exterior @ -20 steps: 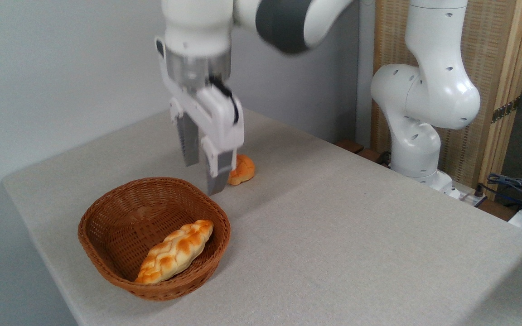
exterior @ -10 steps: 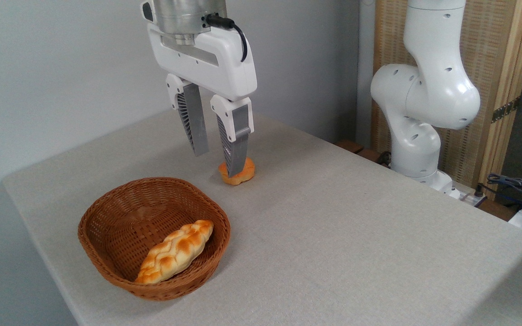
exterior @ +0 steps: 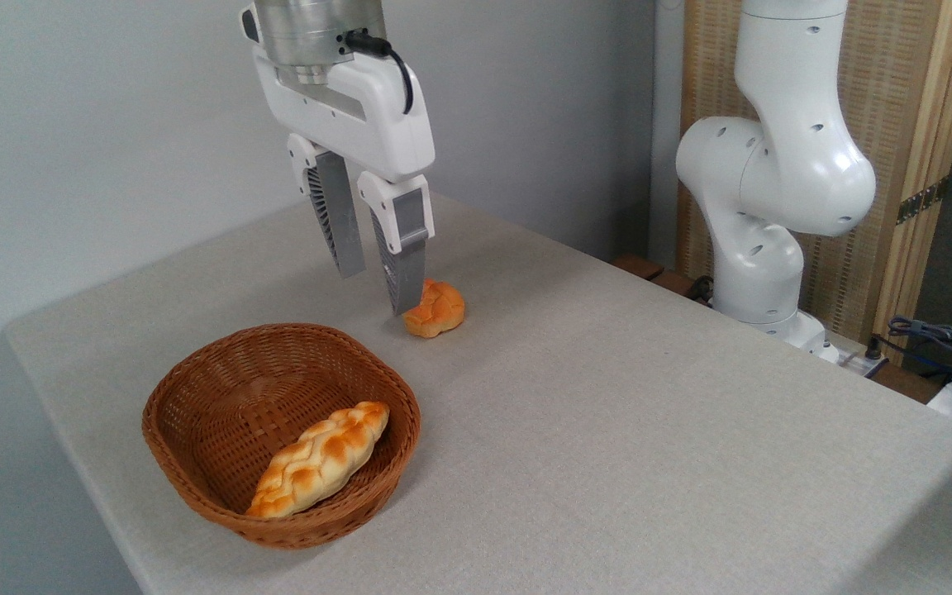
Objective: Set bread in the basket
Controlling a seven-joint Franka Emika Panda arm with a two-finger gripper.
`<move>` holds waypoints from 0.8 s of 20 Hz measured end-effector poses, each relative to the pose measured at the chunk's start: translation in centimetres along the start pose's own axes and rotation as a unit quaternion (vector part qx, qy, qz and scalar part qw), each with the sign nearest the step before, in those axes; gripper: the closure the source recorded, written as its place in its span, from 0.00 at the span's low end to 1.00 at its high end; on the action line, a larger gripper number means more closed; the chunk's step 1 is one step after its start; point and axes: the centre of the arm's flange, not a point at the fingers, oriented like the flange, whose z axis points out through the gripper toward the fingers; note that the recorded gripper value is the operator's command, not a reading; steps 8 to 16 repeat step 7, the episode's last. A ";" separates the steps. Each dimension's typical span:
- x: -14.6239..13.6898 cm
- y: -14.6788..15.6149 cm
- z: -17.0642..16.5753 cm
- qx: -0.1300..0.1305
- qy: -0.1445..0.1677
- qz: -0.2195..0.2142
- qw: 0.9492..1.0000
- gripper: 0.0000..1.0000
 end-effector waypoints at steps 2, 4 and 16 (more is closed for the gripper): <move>0.0 0.0 0.1 -0.001 -0.001 0.000 1.000 0.00; 0.0 0.0 0.2 -0.003 -0.003 -0.001 1.000 0.00; -0.2 -0.2 0.3 -0.004 -0.005 -0.003 1.000 0.00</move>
